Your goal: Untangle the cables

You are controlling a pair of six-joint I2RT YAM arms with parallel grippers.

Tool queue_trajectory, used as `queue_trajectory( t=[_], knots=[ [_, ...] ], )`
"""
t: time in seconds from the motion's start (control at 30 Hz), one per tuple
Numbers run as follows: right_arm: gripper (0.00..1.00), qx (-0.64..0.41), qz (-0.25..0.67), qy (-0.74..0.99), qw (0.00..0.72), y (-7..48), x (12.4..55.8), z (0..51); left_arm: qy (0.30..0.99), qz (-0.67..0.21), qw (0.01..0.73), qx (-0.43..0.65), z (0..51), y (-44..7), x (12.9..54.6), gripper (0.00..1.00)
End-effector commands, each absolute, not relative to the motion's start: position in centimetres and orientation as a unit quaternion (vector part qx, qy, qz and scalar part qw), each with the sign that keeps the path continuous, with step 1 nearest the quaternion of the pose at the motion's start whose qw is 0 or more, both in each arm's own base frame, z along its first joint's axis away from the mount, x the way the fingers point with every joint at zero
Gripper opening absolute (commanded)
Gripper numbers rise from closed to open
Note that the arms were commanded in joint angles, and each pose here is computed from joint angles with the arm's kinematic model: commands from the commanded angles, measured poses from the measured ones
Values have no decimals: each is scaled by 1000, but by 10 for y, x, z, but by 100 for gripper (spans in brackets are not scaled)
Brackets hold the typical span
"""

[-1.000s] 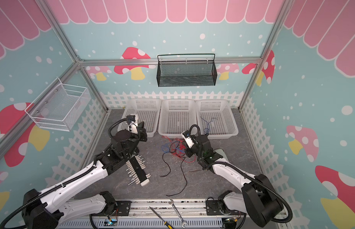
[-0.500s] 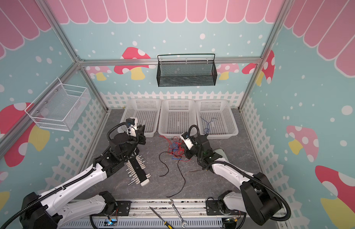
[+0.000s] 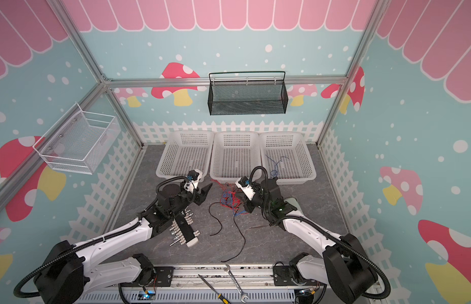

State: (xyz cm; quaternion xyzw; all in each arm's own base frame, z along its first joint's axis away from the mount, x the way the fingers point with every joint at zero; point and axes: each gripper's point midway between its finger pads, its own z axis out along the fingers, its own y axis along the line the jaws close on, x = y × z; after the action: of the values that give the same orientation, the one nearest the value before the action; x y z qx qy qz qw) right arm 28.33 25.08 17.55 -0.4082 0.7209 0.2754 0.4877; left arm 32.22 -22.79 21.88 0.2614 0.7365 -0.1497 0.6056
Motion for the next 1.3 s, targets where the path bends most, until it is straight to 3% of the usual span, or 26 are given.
queue_trajectory(
  t=[0.0, 0.7, 0.9, 1.1, 1.27],
  knots=[
    [0, -429, 281, 690, 510, 257, 282, 200, 700, -172, 613, 323, 223, -248, 316, 60],
    [0, -445, 300, 668, 516, 263, 276, 217, 650, -158, 584, 460, 178, -305, 300, 52],
    [0, -445, 304, 669, 512, 264, 276, 216, 641, -158, 605, 445, 188, -310, 306, 34],
    [0, -440, 300, 677, 508, 263, 279, 211, 637, -156, 617, 436, 193, -313, 311, 1],
    [0, -434, 293, 683, 509, 262, 283, 210, 637, -153, 618, 435, 191, -312, 310, 0]
  ],
)
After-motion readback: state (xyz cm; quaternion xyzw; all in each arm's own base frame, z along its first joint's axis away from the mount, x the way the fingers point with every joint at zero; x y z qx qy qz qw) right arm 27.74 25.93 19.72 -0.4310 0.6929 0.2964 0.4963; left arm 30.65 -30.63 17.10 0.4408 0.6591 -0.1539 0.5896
